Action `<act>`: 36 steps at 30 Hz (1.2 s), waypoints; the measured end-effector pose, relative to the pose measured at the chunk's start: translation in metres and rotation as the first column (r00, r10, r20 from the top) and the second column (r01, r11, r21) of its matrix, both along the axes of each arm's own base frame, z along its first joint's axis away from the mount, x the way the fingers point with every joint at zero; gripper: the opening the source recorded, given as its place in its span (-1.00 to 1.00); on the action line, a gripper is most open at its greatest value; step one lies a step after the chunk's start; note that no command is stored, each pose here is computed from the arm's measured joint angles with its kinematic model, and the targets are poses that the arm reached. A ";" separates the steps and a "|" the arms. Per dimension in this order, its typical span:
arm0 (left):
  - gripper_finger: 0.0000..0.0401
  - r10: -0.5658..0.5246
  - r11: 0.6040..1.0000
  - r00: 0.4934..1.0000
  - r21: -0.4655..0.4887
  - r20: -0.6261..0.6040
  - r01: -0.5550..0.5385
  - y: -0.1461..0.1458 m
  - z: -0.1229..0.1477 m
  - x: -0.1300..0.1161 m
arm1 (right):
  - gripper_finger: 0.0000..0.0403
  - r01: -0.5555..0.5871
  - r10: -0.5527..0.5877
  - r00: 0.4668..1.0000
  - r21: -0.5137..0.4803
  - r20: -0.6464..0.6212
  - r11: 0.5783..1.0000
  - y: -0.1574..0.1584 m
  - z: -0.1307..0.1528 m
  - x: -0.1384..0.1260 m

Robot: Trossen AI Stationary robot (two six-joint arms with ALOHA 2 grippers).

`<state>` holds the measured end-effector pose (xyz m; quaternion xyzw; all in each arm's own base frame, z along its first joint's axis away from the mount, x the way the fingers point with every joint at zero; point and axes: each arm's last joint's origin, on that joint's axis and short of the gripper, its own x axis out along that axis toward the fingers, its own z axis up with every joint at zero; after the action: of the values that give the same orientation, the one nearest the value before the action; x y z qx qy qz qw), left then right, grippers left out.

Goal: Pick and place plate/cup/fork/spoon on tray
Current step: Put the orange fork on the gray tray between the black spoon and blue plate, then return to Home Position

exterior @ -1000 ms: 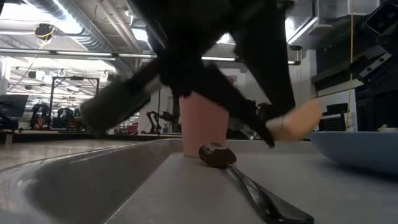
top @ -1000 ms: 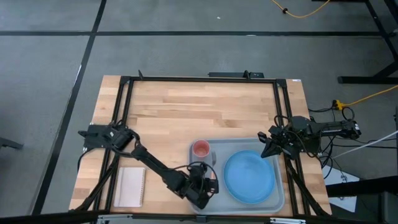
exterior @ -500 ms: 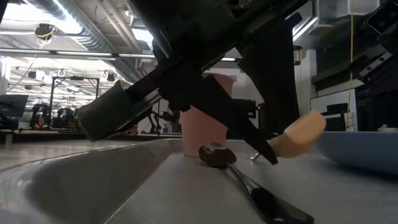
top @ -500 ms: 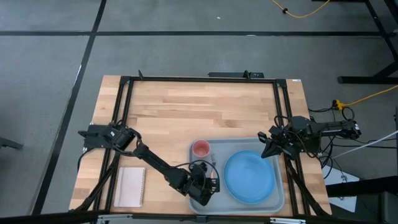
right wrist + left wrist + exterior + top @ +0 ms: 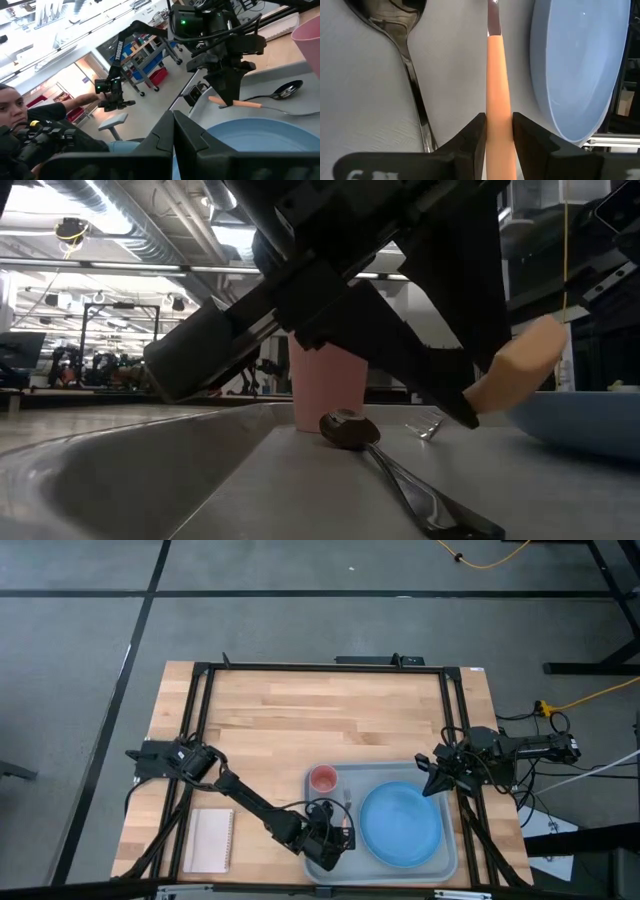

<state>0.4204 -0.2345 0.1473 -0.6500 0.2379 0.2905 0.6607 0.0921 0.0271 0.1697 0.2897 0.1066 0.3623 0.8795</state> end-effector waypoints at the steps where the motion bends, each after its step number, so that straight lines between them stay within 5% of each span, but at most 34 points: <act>1: -0.56 -0.001 1.000 1.000 0.004 0.000 0.001 0.000 0.000 0.000 | -0.97 0.000 0.000 1.000 0.000 0.000 1.000 0.000 0.000 0.000; 36: -0.51 -0.051 0.995 0.997 -0.092 -0.055 0.046 0.003 -0.002 0.002 | -0.97 -0.006 0.006 1.000 0.000 0.000 1.000 0.000 0.000 0.000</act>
<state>0.4220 -0.2313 0.1458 -0.6648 0.2854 0.2818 0.6302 0.0920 0.0272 0.1698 0.2896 0.1076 0.3650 0.8783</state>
